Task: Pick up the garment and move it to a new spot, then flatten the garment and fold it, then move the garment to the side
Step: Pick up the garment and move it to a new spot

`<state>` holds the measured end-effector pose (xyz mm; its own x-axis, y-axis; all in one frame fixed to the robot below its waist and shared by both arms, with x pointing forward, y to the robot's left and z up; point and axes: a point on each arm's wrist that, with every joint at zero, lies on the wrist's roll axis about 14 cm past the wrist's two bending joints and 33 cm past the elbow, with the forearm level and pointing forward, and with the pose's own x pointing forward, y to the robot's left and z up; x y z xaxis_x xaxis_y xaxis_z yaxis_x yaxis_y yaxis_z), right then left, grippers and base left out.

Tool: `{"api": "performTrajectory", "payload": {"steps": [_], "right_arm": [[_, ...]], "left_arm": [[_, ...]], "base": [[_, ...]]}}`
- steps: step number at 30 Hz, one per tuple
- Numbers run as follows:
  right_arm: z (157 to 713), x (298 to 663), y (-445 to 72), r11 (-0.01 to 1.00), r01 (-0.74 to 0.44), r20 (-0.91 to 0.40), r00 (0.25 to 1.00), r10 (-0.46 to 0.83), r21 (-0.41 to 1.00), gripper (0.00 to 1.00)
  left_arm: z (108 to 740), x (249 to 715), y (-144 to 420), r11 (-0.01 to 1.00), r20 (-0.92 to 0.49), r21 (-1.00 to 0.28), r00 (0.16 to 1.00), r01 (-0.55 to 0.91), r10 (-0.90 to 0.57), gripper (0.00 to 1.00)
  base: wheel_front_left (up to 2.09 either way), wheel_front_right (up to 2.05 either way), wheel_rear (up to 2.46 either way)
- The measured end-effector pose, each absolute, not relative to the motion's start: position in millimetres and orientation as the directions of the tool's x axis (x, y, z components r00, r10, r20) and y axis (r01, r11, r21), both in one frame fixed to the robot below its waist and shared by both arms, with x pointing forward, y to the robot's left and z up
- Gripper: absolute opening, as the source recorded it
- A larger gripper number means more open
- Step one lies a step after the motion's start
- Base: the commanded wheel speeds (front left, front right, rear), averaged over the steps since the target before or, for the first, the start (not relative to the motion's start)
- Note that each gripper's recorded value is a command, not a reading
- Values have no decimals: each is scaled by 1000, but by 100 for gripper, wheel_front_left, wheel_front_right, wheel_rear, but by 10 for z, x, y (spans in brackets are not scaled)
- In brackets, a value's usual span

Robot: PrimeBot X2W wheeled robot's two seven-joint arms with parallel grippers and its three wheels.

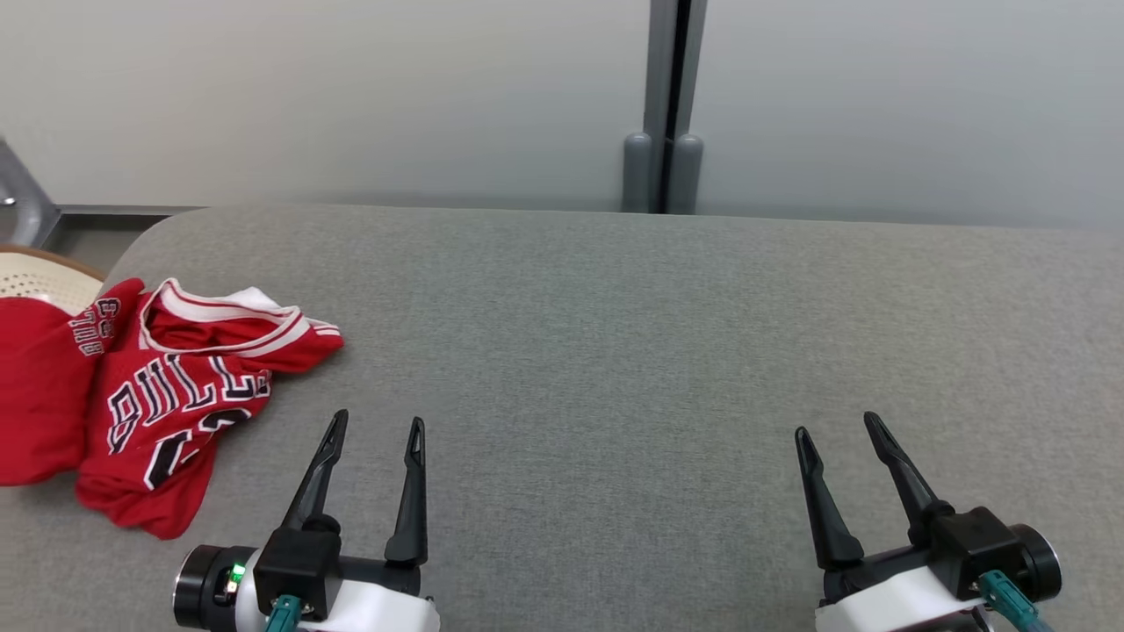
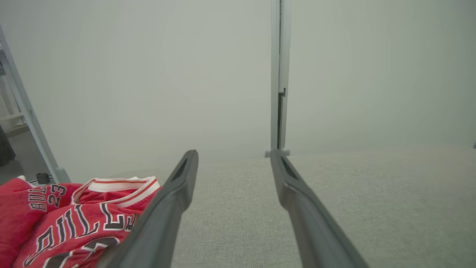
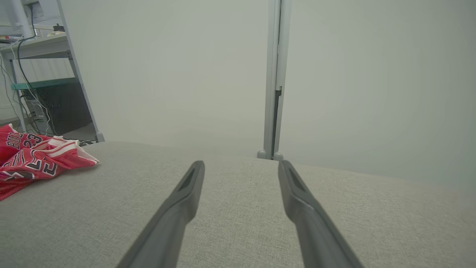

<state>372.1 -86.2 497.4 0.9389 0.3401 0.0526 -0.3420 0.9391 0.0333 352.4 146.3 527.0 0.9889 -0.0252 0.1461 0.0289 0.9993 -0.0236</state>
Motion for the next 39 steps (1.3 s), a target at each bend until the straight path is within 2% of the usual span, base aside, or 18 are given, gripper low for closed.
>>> {"api": "performTrajectory", "payload": {"steps": [9, 20, 27, 39], "right_arm": [[4964, 3739, -311, 869, -494, 49, 869, 492, 28, 100], [4975, 3622, 418, 738, -674, 49, 738, 673, 36, 100], [4958, 3554, 691, 676, -735, 44, 678, 734, 39, 100], [4849, 3619, 782, 658, -751, 24, 660, 751, 51, 100]], "left_arm": [[5216, 3191, 1947, 990, 130, -33, 981, -140, 143, 100], [5176, 2616, 2533, 933, 123, -39, 925, -357, 359, 100], [5187, 2410, 2737, 897, 126, -38, 889, -440, 441, 100], [5254, 2462, 2838, 881, 134, -19, 872, -472, 470, 100]], "base": [[0, 0, 0], [0, 0, 0], [0, 0, 0], [0, 0, 0]]}}
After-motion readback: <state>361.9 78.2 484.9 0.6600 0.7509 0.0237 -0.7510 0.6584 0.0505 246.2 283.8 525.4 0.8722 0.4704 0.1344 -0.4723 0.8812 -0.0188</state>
